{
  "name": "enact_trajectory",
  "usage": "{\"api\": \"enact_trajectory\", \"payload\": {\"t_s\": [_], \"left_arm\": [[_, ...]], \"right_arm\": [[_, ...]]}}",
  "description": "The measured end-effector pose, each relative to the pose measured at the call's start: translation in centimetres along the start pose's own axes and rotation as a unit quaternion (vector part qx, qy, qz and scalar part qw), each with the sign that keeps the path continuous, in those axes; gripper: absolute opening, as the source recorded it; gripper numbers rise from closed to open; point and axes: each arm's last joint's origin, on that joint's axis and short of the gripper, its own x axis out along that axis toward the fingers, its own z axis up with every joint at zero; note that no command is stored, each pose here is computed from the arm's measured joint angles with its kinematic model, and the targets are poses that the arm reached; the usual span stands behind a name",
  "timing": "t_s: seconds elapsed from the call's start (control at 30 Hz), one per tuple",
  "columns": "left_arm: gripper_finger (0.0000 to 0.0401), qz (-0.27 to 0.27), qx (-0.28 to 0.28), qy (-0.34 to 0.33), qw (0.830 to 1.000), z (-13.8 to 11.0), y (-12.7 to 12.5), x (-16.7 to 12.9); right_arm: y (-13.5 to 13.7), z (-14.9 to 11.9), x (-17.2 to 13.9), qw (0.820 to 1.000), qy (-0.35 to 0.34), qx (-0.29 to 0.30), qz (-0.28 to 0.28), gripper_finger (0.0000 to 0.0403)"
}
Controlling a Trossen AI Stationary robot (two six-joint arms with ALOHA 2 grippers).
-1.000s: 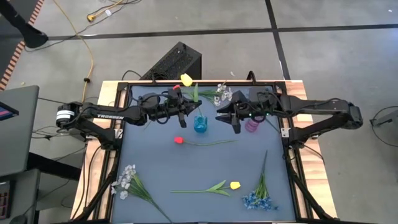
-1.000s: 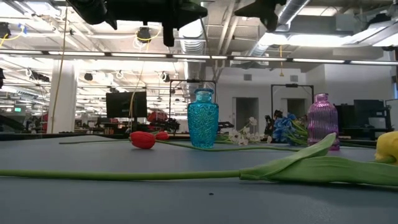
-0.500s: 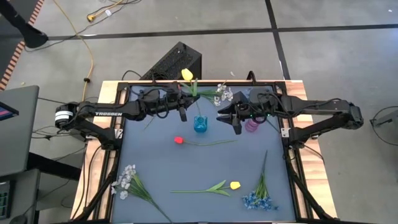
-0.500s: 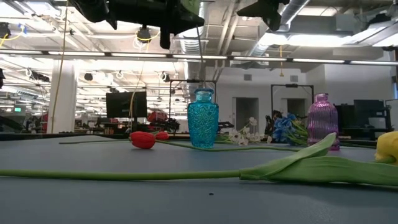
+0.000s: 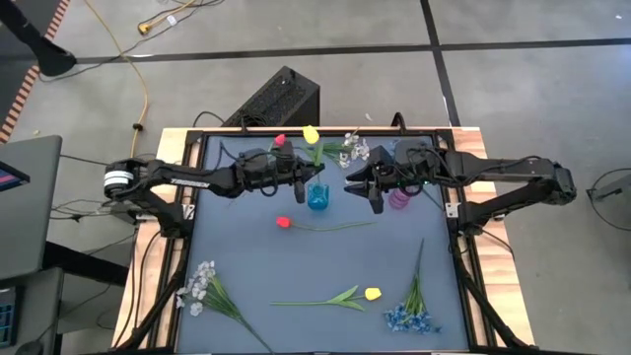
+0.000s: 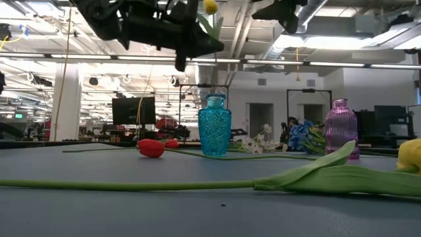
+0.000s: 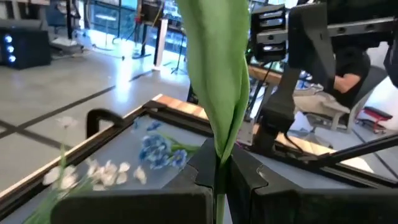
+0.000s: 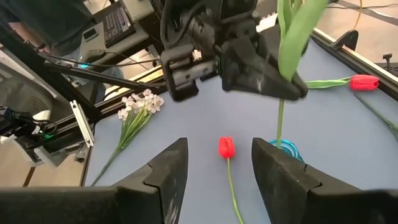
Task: Sort flowers into vase by color
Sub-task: Put the top yellow flower into the blue vase, then put the bottom white flowers into the blue vase
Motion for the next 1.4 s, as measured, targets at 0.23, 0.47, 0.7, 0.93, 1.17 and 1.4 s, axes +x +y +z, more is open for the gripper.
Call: {"api": "enact_trajectory", "payload": {"t_s": [0.23, 0.47, 0.7, 0.93, 1.17, 1.4], "left_arm": [[0.0000, 0.004, -0.002, 0.032, 0.999, -1.7, 0.3, 0.8], [0.0030, 0.012, -0.003, 0.040, 0.999, -1.9, 0.4, 0.7], [0.0102, -0.034, 0.006, 0.057, 0.998, -2.0, 0.1, 0.6], [0.0168, -0.025, 0.007, 0.140, 0.990, -1.6, 0.2, -1.1], [0.0208, -0.008, 0.017, 0.201, 0.979, -0.3, 0.6, -3.6], [0.0235, -0.021, -0.011, 0.254, 0.967, 1.9, -0.1, -5.9]], "right_arm": [[0.3, -0.1, 0.0, 1.000, 0.004, 0.004, 0.004, 0.0202], [1.1, -0.7, 0.0, 1.000, 0.018, -0.002, 0.018, 0.0202], [1.5, -0.8, 0.0, 1.000, 0.020, -0.002, 0.022, 0.0202], [1.5, -0.8, 0.0, 0.999, 0.020, 0.010, 0.023, 0.0202], [1.5, -0.8, 0.0, 0.999, 0.022, 0.009, 0.024, 0.0202], [1.5, -1.0, -0.1, 0.999, 0.036, -0.010, 0.036, 0.0202]]}}
